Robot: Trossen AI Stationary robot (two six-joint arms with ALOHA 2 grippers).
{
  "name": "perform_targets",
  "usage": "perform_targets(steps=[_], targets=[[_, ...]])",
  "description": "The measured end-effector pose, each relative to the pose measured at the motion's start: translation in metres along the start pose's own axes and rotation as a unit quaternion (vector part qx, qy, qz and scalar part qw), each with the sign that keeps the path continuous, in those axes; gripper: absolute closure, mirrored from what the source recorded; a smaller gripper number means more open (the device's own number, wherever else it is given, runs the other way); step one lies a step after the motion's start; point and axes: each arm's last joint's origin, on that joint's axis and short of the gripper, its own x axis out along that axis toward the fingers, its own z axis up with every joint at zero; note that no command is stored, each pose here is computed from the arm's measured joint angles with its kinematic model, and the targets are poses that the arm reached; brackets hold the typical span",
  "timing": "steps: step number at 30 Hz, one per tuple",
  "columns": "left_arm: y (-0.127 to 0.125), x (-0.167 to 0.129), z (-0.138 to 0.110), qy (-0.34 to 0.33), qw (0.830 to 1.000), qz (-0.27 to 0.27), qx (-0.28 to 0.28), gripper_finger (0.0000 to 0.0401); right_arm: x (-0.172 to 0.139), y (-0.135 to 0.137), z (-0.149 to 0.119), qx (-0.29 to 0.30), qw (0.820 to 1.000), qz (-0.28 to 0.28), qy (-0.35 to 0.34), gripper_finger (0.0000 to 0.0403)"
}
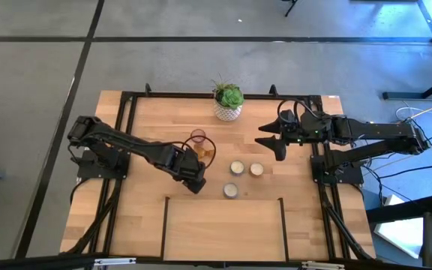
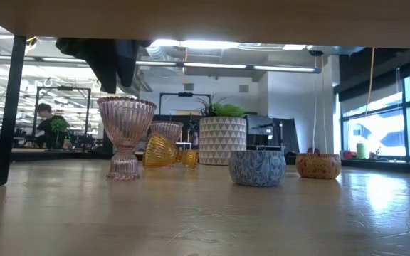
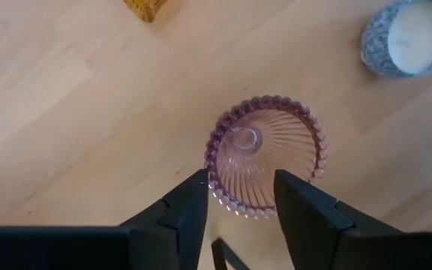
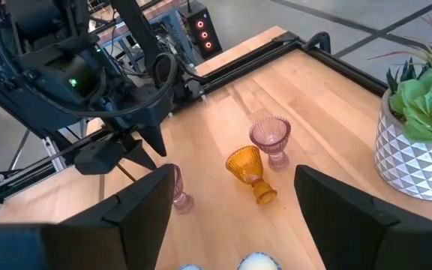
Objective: Pick & Place candle stick holders
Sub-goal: Put the bottom pink candle holder on the shelf
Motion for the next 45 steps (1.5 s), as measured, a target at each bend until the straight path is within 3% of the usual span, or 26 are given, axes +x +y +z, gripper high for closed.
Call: perform_targets(steps=[12,22,29,45], targets=[[0.005,0.002,0.001,0.011,0.999,0.024,-0.030,0.0246,0.000,0.000,0.000,0.017,1.000,0.001,-0.001,0.0126],[0.012,0.021,0.000,0.015,0.999,0.022,-0.038,0.0246,0.000,0.000,0.000,0.024,1.000,0.000,0.001,0.0126],[0.008,0.022,0.005,0.011,0.999,-0.013,-0.027,0.0246,0.000,0.000,0.000,0.024,1.000,-0.001,0.002,0.0126],[0.014,0.037,0.001,0.040,0.998,-0.022,-0.037,0.0254,0.000,0.000,0.000,0.027,1.000,-0.001,0.002,0.0125]])
